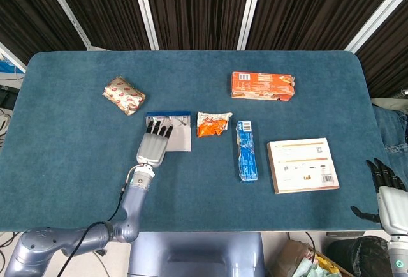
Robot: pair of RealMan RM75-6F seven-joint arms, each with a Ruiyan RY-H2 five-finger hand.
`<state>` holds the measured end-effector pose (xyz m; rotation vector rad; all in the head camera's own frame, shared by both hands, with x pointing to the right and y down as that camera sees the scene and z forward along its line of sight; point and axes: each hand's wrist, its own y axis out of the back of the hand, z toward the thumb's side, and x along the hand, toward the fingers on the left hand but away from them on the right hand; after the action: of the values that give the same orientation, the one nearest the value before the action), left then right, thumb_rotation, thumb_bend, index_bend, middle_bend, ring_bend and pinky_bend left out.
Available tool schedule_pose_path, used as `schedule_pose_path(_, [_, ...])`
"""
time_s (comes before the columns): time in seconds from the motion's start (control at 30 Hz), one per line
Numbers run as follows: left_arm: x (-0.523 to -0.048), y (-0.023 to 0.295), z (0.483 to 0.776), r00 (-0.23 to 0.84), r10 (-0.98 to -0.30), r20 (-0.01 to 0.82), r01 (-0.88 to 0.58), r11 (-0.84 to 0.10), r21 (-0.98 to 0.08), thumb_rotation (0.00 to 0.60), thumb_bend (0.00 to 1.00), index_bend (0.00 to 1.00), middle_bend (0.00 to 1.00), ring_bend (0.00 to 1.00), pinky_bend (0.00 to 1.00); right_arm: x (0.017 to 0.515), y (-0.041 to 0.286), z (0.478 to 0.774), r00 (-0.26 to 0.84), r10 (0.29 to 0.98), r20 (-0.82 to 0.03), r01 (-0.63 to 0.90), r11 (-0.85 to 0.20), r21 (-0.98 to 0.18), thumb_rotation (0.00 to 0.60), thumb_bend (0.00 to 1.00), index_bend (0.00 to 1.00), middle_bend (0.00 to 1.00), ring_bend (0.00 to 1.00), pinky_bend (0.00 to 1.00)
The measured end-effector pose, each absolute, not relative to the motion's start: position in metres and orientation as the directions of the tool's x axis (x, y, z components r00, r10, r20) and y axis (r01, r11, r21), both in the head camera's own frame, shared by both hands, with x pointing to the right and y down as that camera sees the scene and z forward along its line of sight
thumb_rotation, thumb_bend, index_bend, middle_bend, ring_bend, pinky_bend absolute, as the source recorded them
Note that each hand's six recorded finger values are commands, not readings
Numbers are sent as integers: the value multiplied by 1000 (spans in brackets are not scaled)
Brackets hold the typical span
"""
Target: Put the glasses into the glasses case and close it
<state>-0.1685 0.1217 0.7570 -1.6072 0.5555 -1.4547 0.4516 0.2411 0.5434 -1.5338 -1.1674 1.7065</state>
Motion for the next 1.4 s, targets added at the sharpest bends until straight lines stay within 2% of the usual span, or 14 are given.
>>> schedule_pose_path(0.33, [-166, 120, 755, 219, -807, 549, 216, -509, -833, 600, 404, 133, 206, 45, 90, 451, 241, 543, -189, 853, -486, 144, -466, -873, 600, 203, 0, 0, 84, 161])
schedule_pose_path(0.67, [-164, 112, 752, 208, -825, 526, 214, -486, -847, 600, 408, 165, 202, 45, 90, 452, 241, 543, -192, 851, -488, 148, -467, -872, 600, 203, 0, 0, 83, 161])
schedule_pose_path(1.07, [-163, 92, 747, 166, -857, 488, 201, -455, -867, 600, 437, 306, 205, 54, 97, 452, 242, 544, -193, 850, -490, 150, -468, -871, 600, 204, 0, 0, 83, 161])
schedule_pose_path(1.4, [-166, 84, 754, 126, -860, 494, 204, -465, -861, 600, 442, 382, 206, 54, 98, 453, 241, 544, -199, 849, -489, 154, -466, -871, 600, 204, 0, 0, 84, 161])
